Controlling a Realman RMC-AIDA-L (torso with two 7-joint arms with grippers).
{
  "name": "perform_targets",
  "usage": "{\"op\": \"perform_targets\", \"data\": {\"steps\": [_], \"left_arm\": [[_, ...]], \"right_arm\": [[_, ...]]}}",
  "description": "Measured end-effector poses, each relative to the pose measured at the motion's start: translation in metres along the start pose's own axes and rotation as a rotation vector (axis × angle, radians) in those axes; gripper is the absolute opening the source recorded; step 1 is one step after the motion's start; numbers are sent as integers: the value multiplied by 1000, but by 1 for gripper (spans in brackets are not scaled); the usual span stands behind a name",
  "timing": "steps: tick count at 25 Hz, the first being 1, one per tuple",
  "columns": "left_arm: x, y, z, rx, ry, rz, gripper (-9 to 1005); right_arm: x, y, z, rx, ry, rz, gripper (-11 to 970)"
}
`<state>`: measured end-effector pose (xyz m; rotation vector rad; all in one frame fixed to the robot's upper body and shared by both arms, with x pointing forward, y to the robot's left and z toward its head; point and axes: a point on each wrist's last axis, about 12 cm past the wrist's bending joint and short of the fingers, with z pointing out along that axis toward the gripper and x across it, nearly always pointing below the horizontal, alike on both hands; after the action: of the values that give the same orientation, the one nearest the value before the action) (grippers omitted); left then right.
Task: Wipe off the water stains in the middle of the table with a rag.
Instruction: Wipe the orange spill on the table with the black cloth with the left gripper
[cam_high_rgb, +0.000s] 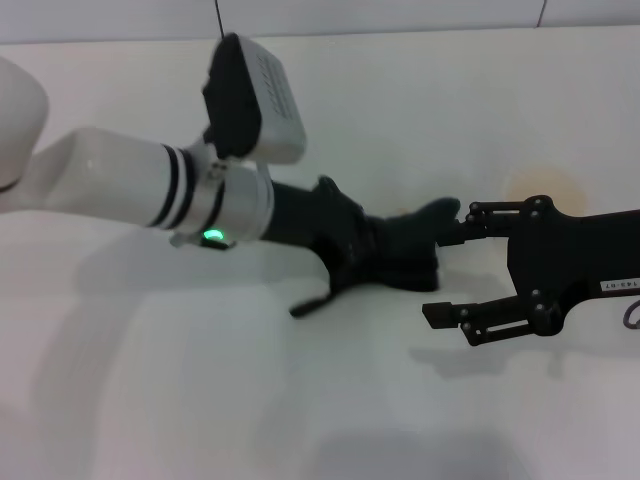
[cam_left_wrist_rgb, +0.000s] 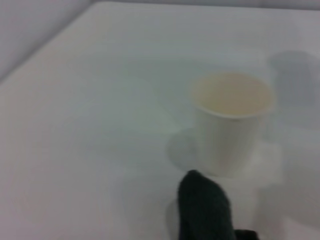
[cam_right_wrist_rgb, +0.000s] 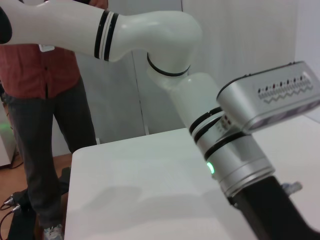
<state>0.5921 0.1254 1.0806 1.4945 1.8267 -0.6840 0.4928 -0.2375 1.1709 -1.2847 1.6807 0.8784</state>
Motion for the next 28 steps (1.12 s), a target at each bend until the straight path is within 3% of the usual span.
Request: {"op": "perform_targets", "data": {"steps": [5,12,21,28], "left_arm": [[2,17,-13,-85,-13,-21,109],[2,25,-16,-128,-9,-9,112],[-2,22,-11,-117,-9,18,116],[-8,10,2,-68,-16,56,119]], "right_arm": [[0,0,0,-1,0,2,825],[1,1,-1,0,0,6,824],[1,1,-1,-1,-2,6,825],[1,1,-1,1,-3,4,825]]}}
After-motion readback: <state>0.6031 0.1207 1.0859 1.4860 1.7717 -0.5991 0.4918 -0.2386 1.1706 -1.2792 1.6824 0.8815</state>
